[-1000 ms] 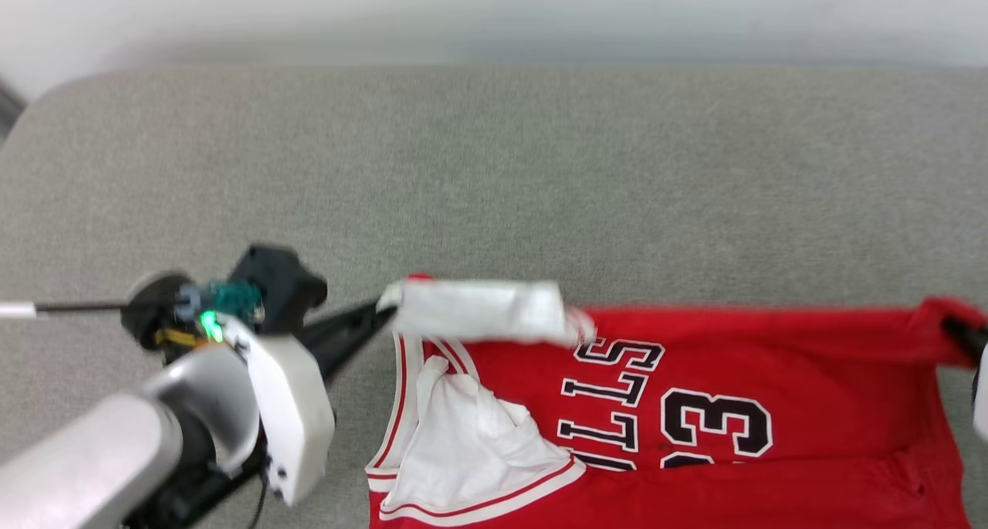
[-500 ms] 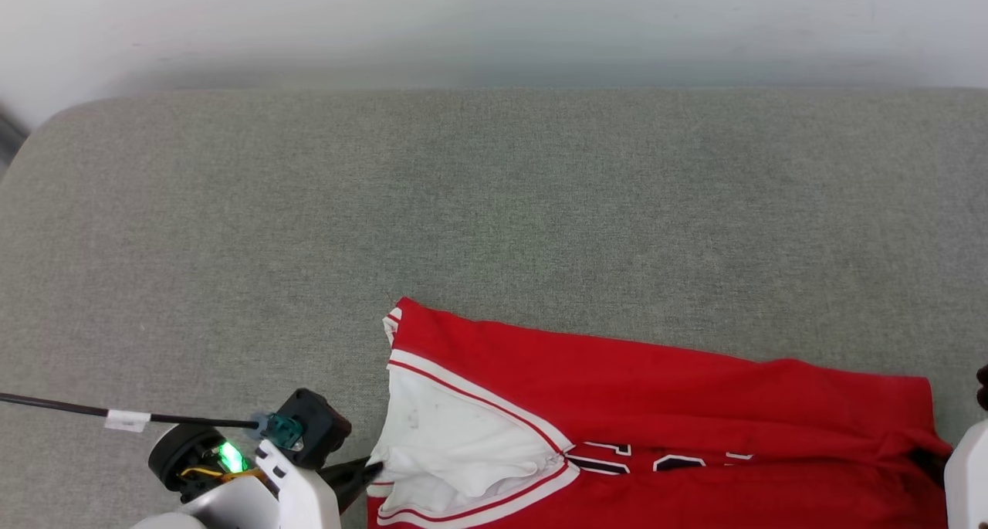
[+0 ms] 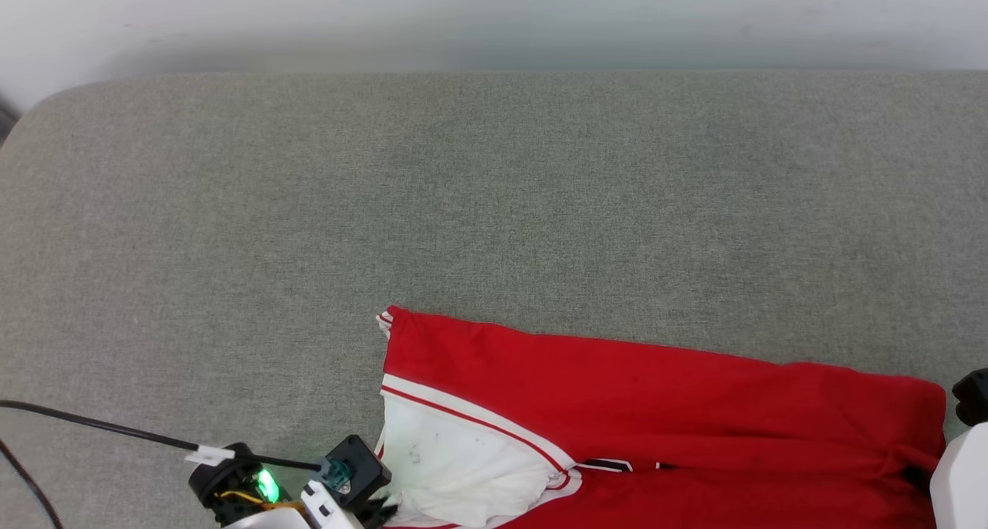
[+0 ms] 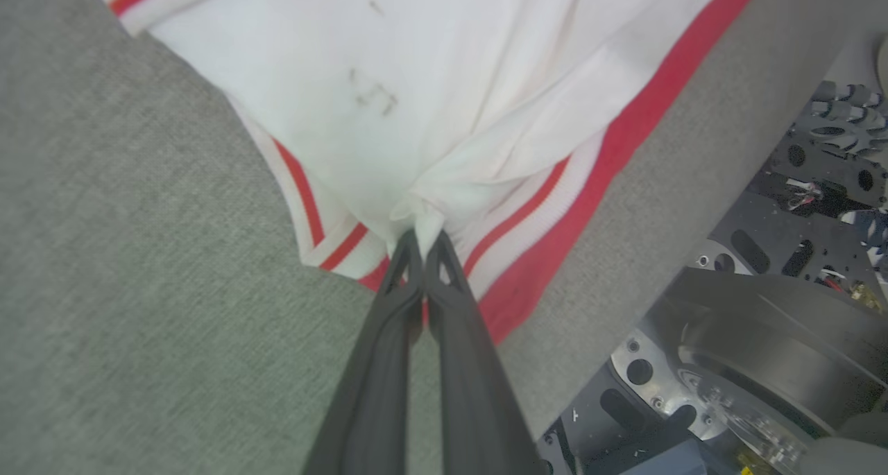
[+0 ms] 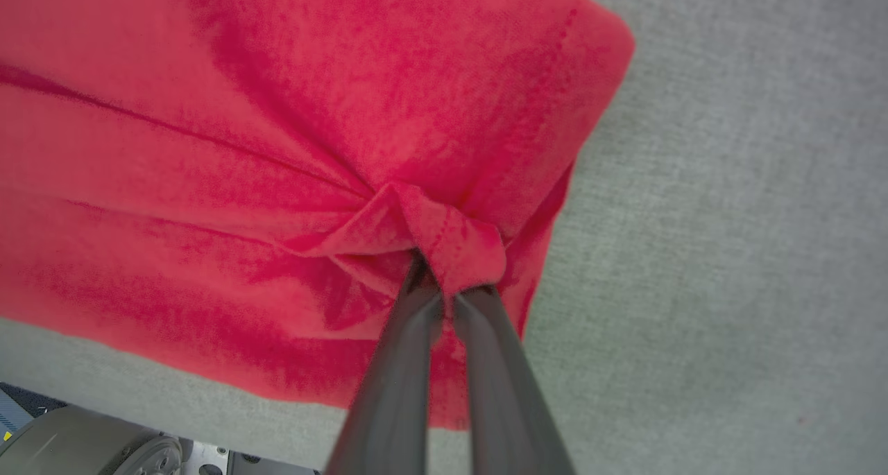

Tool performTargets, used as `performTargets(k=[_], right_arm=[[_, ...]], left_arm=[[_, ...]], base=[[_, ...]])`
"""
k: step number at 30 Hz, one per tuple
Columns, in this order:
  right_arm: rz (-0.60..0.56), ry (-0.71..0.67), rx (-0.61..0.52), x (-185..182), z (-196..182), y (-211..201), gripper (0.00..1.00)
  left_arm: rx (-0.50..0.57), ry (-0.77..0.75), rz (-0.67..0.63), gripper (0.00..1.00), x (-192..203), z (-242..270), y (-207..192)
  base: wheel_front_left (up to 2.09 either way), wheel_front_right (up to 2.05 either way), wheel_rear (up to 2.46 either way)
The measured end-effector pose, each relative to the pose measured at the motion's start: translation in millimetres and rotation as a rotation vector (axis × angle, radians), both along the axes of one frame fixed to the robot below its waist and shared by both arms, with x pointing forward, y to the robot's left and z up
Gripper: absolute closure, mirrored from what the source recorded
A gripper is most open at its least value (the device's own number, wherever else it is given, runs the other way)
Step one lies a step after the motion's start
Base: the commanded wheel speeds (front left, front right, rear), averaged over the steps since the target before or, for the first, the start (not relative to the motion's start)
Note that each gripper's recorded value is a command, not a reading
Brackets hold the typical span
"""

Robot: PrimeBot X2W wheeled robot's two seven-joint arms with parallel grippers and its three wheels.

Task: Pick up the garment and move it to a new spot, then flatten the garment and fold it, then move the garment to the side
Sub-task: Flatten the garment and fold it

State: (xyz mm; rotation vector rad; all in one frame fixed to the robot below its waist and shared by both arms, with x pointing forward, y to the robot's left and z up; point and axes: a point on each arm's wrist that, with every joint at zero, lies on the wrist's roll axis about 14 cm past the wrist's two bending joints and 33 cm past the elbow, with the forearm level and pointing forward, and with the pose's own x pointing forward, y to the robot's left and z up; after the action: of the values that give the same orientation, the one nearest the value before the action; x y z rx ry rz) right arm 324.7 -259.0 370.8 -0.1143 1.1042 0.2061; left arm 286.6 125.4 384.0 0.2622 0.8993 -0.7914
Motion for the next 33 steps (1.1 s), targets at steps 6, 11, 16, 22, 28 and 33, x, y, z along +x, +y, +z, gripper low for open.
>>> performTargets(k=[6, 11, 16, 22, 28, 33], right_arm=[[-0.031, -0.056, 0.075, 11, 14, 8, 0.0], [-0.058, -0.147, 0.097, 20, 43, 3, 0.0], [-0.132, -0.209, 0.127, 18, 69, -7, 0.0], [-0.249, -0.254, 0.133, 13, 77, -19, 0.0], [-0.384, -0.252, 0.178, 6, 59, -18, 0.0], [-0.468, -0.227, 0.205, 2, 39, -16, 0.0]], left_arm=[[-0.037, -0.066, 0.011, 0.0, 8, 5, -10], [-0.09, -0.163, 0.064, 0.0, 21, 25, -12], [-0.205, -0.33, 0.164, 0.0, 44, 66, -15], [-0.343, -0.625, 0.387, 0.0, 78, 116, 9], [-0.386, -0.844, 0.627, 0.0, 96, 147, 44], [-0.408, -1.057, 0.684, 0.0, 98, 188, 54]], base=[[0.0, 0.0, 0.0], [0.0, 0.0, 0.0], [0.0, 0.0, 0.0], [0.0, 0.0, 0.0], [0.0, 0.0, 0.0], [0.0, 0.0, 0.0]])
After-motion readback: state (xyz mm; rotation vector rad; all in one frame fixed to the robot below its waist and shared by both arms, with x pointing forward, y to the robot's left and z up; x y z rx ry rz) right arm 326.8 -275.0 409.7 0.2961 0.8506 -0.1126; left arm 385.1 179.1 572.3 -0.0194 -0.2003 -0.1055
